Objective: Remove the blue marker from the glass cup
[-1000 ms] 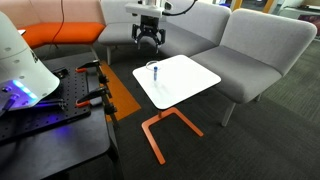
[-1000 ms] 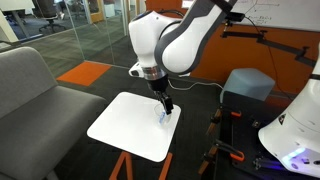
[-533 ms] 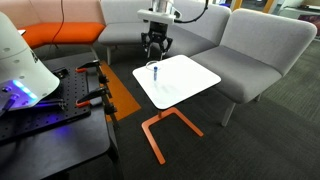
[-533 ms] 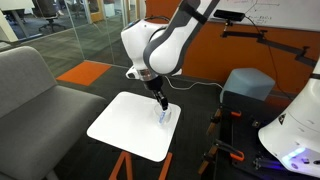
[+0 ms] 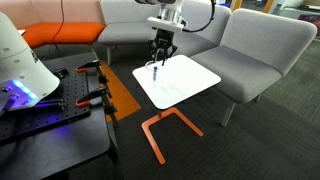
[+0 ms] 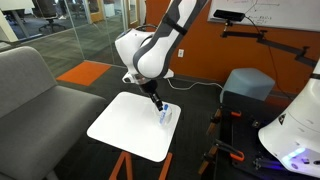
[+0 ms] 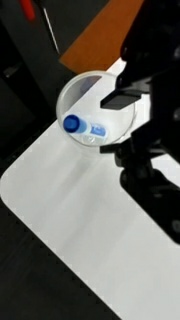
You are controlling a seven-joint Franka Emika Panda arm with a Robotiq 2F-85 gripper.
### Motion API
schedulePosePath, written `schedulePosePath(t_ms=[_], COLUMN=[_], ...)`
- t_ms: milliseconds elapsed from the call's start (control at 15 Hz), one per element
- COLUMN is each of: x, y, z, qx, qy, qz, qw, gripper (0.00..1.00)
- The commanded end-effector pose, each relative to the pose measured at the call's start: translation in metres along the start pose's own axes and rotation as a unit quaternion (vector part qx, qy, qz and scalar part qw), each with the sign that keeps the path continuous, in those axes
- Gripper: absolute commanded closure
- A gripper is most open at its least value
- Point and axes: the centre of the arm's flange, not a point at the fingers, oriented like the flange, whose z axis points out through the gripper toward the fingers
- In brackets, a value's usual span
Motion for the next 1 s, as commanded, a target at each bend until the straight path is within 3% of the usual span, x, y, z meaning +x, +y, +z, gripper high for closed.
schedulePosePath(t_ms=[0, 200, 600, 800, 933], x=[0.005, 0.001, -0.005, -0.007, -0.010], y=[0.006, 0.004, -0.003, -0.012, -0.021], z=[-0.001, -0.001, -0.016, -0.021, -0.017], qx=[0.005, 0.002, -0.028, -0.022, -0.017], qy=[-0.017, -0.018, -0.015, -0.017, -0.022], qz=[-0.006, -0.001, 0.008, 0.006, 0.004], qw=[0.9998, 0.9998, 0.9995, 0.9996, 0.9996], gripper=[0.58, 0.61, 0.56, 0.69, 0.73])
